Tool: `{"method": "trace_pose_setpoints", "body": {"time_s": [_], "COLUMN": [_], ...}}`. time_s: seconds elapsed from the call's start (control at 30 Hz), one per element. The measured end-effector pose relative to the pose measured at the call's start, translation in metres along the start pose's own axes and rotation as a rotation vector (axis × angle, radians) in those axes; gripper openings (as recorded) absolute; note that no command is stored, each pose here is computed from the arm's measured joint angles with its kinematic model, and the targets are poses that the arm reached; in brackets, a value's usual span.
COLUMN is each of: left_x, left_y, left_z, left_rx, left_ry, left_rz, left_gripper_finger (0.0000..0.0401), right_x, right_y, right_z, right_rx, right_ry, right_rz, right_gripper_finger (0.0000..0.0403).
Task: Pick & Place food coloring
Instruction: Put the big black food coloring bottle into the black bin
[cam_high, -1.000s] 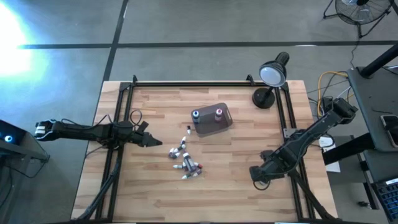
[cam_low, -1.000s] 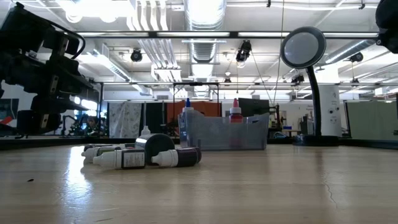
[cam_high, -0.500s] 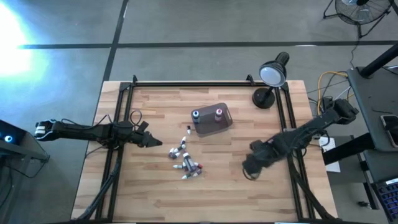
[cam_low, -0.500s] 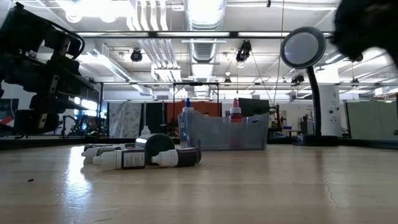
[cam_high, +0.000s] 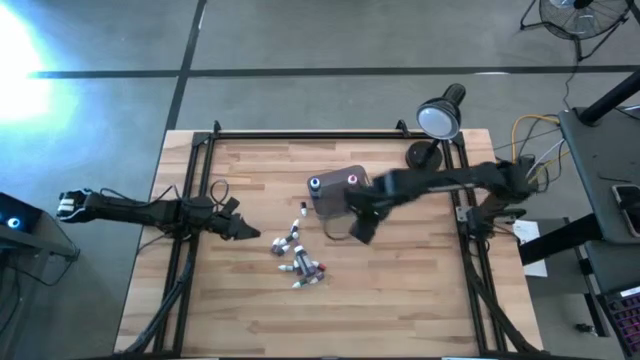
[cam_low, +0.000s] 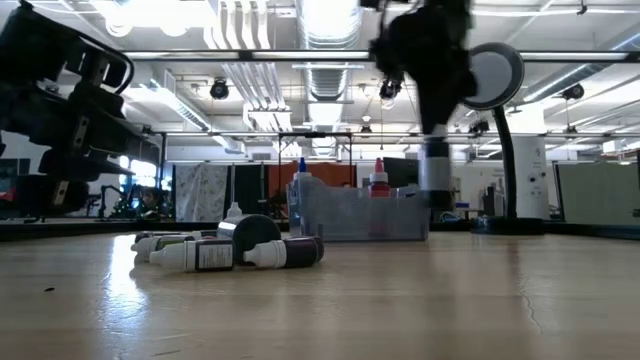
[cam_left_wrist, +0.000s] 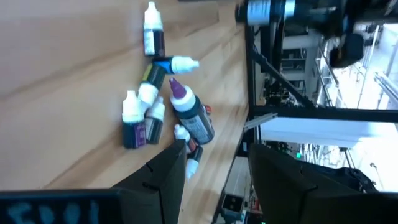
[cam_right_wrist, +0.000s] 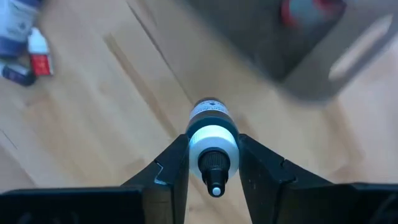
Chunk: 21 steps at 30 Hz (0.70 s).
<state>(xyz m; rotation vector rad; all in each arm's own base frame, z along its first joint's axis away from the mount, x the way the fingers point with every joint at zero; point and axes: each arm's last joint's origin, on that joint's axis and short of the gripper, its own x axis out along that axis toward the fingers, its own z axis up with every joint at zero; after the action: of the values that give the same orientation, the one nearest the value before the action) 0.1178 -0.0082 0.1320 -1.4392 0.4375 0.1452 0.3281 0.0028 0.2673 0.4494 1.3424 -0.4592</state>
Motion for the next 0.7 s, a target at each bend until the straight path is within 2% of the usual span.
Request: {"method": "trace_pose_setpoints", "body": {"time_s": [0.17,0.3,0.4,0.53,0.7], "left_x": [0.001,0.001,0.001,0.000,0.000], "left_y": [-0.001,-0.001,-0.002,-0.002,-0.002], "left_z": [-0.007,-0.014,-0.018,-0.021,-0.020], "left_rx": [-0.004,0.013,0.035,0.070,0.106], "left_ry": [0.005,-0.014,-0.030,-0.058,-0.104], "left_rz": [0.002,0.003,0.003,0.002,0.004], "left_gripper_finger": [0.0151,0.0151,0.0151,0.0151,0.0151], "right_x": [-0.020,-0.033,-0.029,-0.009,0.012], "right_y": [0.003,-0.006,-0.016,-0.025,-0.027], "right_z": [0.040,0.060,0.073,0.087,0.090], "right_rx": [-0.094,-0.095,-0.093,-0.101,-0.117], "right_ry": [-0.052,-0.088,-0.090,-0.027,0.045], "right_rz": [0.014,-0.025,-0.039,-0.069,-0.091], "right_gripper_finger": [0.0102,0.0102,0.0102,0.0102,0.0102]}}
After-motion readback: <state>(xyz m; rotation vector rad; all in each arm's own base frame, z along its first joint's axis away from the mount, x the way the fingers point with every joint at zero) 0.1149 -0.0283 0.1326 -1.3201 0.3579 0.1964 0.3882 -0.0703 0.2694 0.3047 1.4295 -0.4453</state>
